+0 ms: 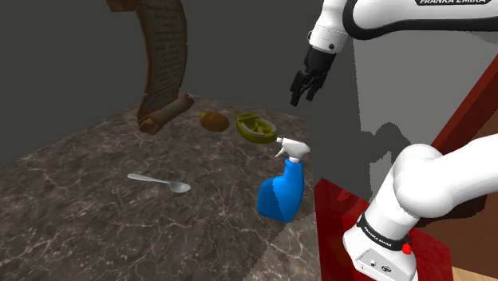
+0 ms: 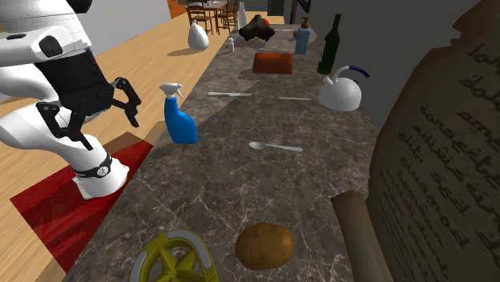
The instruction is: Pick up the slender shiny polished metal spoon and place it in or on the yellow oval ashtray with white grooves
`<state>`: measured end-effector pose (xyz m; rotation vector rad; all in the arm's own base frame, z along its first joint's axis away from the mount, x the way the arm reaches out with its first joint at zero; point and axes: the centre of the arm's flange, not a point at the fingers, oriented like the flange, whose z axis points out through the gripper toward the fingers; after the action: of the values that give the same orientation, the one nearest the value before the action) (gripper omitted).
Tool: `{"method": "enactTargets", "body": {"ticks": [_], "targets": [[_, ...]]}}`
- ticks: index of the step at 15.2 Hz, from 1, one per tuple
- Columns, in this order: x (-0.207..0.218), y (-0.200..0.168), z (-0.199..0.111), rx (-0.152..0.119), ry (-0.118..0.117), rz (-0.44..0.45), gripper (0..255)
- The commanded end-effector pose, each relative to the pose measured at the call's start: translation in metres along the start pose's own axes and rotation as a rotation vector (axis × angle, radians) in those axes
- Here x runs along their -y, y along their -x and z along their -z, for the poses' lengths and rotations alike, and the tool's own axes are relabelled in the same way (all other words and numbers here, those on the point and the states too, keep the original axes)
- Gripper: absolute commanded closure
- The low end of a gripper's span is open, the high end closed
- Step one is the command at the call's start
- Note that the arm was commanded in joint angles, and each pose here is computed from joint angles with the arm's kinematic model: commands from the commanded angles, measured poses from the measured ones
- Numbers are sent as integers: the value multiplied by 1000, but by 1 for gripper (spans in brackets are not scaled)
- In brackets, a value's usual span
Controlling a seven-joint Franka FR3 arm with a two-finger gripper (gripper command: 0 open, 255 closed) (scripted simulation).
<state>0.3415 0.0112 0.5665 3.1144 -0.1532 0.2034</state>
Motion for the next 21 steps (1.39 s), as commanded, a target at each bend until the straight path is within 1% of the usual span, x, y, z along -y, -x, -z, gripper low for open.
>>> {"method": "enactTargets", "body": {"ticks": [1, 11, 21], "targets": [[18, -12, -10, -5, -11, 18, 0], [114, -59, -75, -25, -63, 109, 0], [217, -98, -134, -44, -115, 199, 0]]}}
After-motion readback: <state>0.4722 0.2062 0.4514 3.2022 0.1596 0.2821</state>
